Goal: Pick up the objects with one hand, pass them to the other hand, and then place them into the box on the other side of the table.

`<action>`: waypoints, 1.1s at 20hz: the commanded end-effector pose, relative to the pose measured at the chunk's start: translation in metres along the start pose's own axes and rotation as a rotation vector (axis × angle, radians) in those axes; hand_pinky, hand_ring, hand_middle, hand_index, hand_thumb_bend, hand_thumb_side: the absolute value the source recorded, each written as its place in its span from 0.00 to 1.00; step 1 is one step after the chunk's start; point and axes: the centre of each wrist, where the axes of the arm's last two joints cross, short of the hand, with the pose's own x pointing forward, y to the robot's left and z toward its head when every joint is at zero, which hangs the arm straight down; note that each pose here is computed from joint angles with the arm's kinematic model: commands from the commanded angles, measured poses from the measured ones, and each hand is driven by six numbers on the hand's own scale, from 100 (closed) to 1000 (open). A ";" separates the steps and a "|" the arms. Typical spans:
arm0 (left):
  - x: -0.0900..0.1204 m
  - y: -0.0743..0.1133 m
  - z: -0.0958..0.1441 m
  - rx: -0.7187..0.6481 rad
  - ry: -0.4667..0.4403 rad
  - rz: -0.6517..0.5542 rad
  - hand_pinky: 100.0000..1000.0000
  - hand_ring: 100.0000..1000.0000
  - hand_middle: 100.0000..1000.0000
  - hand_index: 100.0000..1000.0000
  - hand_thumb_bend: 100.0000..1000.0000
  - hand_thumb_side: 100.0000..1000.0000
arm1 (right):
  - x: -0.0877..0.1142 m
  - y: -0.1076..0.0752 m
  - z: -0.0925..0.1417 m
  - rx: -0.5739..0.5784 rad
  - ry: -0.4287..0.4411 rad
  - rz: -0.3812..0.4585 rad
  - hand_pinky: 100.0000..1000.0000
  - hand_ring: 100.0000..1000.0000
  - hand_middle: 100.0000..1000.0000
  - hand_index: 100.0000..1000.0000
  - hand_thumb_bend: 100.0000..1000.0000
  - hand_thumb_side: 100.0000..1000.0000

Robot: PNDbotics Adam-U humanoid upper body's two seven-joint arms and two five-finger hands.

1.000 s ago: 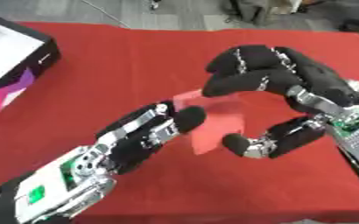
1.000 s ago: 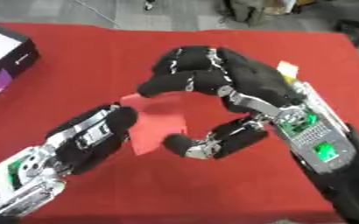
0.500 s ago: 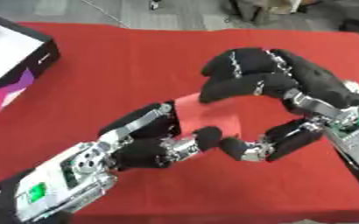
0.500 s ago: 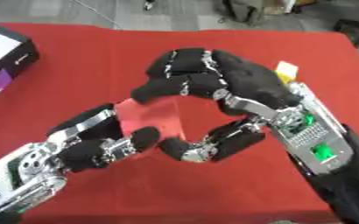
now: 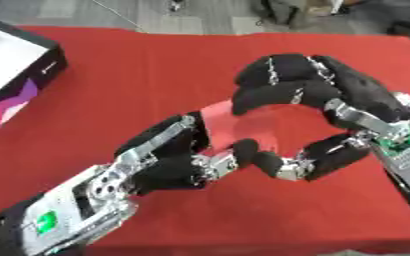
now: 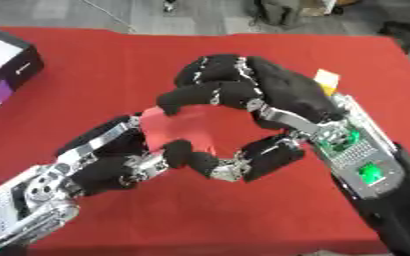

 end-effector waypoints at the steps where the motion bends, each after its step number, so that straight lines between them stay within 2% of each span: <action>1: 0.006 0.003 0.005 0.045 -0.027 0.000 0.91 0.58 0.52 0.44 0.00 0.41 | -0.002 -0.010 0.005 -0.035 0.002 0.044 0.74 0.70 0.58 0.90 0.19 0.23; 2: 0.005 0.005 0.006 0.065 -0.024 0.000 0.91 0.58 0.52 0.44 0.00 0.41 | -0.002 -0.012 0.007 -0.049 0.000 0.052 0.75 0.73 0.64 0.92 0.21 0.24; 3: 0.003 0.007 0.008 0.086 -0.022 -0.002 0.91 0.58 0.52 0.44 0.00 0.41 | -0.002 -0.013 0.008 -0.060 0.000 0.059 0.75 0.73 0.65 0.92 0.21 0.24; 5: 0.001 0.012 0.012 0.134 -0.016 -0.008 0.91 0.58 0.52 0.44 0.00 0.41 | -0.002 -0.015 0.011 -0.082 -0.001 0.075 0.81 0.80 0.81 0.97 0.30 0.28; 8: -0.003 0.019 0.019 0.200 0.002 -0.023 0.91 0.58 0.52 0.44 0.00 0.40 | -0.002 -0.018 0.015 -0.126 0.003 0.094 0.85 0.87 0.92 1.00 0.34 0.26; 10: -0.007 0.023 0.025 0.240 0.021 -0.037 0.91 0.58 0.52 0.44 0.00 0.40 | -0.002 -0.022 0.019 -0.162 0.016 0.113 0.85 0.86 0.92 0.99 0.32 0.25; 12: -0.011 0.028 0.031 0.288 0.044 -0.062 0.91 0.58 0.52 0.44 0.00 0.38 | -0.003 -0.025 0.023 -0.198 0.032 0.130 0.84 0.85 0.91 0.99 0.35 0.21; 15: -0.010 0.043 0.042 0.391 0.071 -0.129 0.90 0.59 0.53 0.45 0.00 0.34 | -0.002 -0.028 0.028 -0.226 0.060 0.154 0.83 0.82 0.88 0.99 0.32 0.20; 19: 0.003 0.077 0.061 0.583 0.121 -0.284 0.86 0.60 0.55 0.47 0.00 0.20 | 0.000 -0.024 0.034 -0.199 0.096 0.167 0.84 0.83 0.85 0.99 0.24 0.23; 20: 0.007 0.085 0.067 0.634 0.134 -0.327 0.86 0.60 0.55 0.47 0.00 0.19 | 0.001 -0.022 0.036 -0.188 0.101 0.166 0.84 0.83 0.85 0.99 0.24 0.23; 22: 0.015 0.105 0.078 0.743 0.169 -0.417 0.81 0.59 0.56 0.50 0.01 0.07 | 0.002 -0.020 0.039 -0.169 0.112 0.165 0.84 0.83 0.85 0.99 0.22 0.23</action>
